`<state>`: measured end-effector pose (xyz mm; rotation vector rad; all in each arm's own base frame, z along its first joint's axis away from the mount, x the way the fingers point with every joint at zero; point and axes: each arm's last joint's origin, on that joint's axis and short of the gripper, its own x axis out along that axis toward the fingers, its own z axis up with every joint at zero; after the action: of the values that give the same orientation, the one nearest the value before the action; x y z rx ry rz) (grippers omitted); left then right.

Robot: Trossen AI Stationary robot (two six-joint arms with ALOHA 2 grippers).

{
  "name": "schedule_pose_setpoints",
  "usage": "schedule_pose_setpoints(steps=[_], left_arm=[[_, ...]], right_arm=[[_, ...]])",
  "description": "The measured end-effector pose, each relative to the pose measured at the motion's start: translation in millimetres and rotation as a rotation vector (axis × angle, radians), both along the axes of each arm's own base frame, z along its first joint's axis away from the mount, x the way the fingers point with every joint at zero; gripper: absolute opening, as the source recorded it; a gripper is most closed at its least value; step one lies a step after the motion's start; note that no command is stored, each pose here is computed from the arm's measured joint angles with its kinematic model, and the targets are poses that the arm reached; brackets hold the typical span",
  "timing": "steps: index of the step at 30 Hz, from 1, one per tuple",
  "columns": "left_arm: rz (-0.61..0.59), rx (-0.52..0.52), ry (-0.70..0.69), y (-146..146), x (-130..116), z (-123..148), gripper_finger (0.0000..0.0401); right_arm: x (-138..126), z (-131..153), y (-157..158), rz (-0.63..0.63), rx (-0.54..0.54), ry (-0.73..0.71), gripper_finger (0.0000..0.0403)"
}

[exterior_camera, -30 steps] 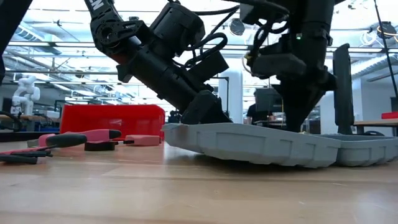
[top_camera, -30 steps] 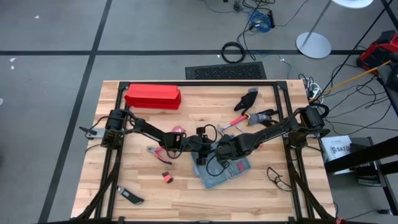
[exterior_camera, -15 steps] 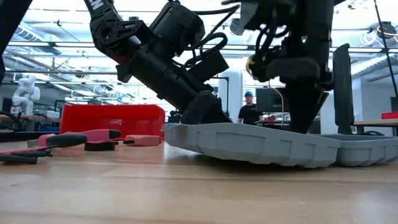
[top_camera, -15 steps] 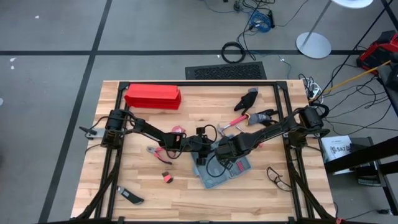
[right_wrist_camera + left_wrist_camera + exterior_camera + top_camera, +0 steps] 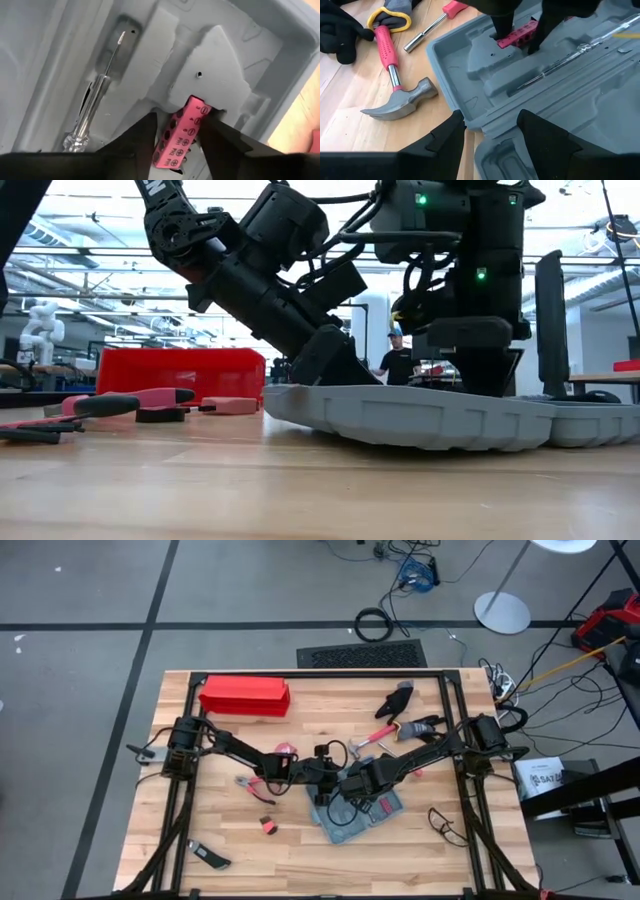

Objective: Prefit tool cases
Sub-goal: Remove the top orange screwdriver bit set from the gray pre-fit tool case

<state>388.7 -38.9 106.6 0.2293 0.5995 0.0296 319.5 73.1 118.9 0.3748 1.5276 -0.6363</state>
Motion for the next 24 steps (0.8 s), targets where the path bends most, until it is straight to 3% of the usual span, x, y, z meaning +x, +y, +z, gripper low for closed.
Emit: schedule_pose_setpoints(steps=[5,11,18,24], left_arm=[[-0.008,-0.006,0.001,-0.4,0.0,0.0,0.0202],[-0.006,-0.005,0.002,-0.2,0.0,-0.1,0.0202],[0.003,0.001,0.003,0.6,0.0,-0.4,0.0202],[0.003,0.002,0.003,0.4,-0.1,-0.3,0.0202]], right_arm=[[-1.1,0.6,-2.6,-0.029,-0.012,0.009,0.0059],[-6.5,6.5,8.7,-0.001,-0.159,-0.017,0.0032],[-18.3,58.0,17.0,-0.077,-0.217,-0.093,0.0001],[-28.7,84.7,16.1,-0.097,-0.249,-0.182,0.0003]])
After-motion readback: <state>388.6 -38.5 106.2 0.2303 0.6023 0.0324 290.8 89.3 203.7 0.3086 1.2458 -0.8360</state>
